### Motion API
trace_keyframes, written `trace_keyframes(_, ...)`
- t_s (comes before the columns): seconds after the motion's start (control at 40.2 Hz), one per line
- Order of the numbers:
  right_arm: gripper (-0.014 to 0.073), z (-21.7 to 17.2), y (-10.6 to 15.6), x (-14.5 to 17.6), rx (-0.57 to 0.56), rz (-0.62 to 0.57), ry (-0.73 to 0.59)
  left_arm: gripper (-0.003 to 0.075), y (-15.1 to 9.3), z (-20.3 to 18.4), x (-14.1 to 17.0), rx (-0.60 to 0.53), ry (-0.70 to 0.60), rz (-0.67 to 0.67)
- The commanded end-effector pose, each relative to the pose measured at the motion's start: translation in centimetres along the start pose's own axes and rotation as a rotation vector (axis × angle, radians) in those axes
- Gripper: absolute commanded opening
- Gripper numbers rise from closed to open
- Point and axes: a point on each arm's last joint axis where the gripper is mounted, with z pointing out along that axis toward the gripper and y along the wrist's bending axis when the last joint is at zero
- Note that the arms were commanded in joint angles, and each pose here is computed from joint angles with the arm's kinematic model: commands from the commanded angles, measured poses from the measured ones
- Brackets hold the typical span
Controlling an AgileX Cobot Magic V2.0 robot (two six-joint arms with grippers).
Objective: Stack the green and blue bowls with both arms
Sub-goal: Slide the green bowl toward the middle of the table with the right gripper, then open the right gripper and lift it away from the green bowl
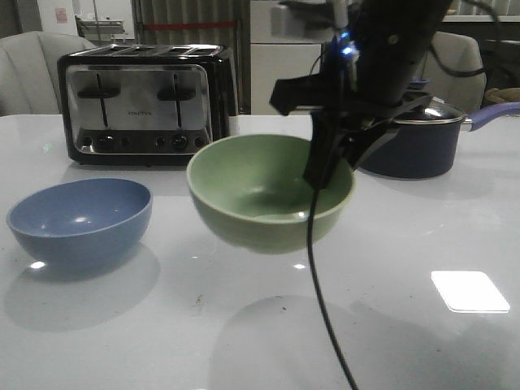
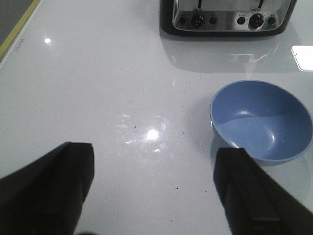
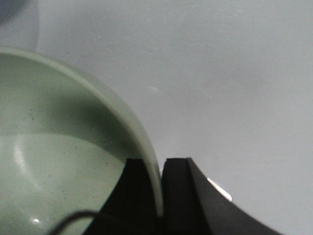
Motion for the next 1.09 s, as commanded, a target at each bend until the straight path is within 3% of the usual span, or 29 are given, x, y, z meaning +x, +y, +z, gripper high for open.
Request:
trace_keyframes(0.0,0.0110,-0.7,0.8,-1.4,-0.012,-0.021,-0.070,0.0547,0.0,-0.3,-1.5,0.003,-0.100,-0.007)
trace_keyframes(0.273,0.0136,2.5,0.3,-1.5,-0.015,-0.006,-0.014,0.0547,0.0,-0.3,-1.5,0.003,-0.100,-0.007)
trace_keyframes(0.447,0.0371,2.5,0.3,-1.6,-0.013,-0.008,-0.015,0.0547,0.0,-0.3,-1.5,0.003,-0.100,-0.007)
trace_keyframes(0.547,0.0459,2.2,0.2,-1.6,-0.001,-0.020,-0.022,0.0547,0.0,-0.3,-1.5,0.003,-0.100,-0.007)
trace_keyframes(0.795,0.0455,-4.0,1.4,-1.0,0.015,-0.112,-0.211,0.0547,0.0,-0.3,-1.5,0.003,-0.100,-0.007)
trace_keyframes(1.069,0.0455,-10.8,2.3,4.5,0.050,-0.196,-0.410,0.0547,0.0,-0.3,-1.5,0.003,-0.100,-0.007)
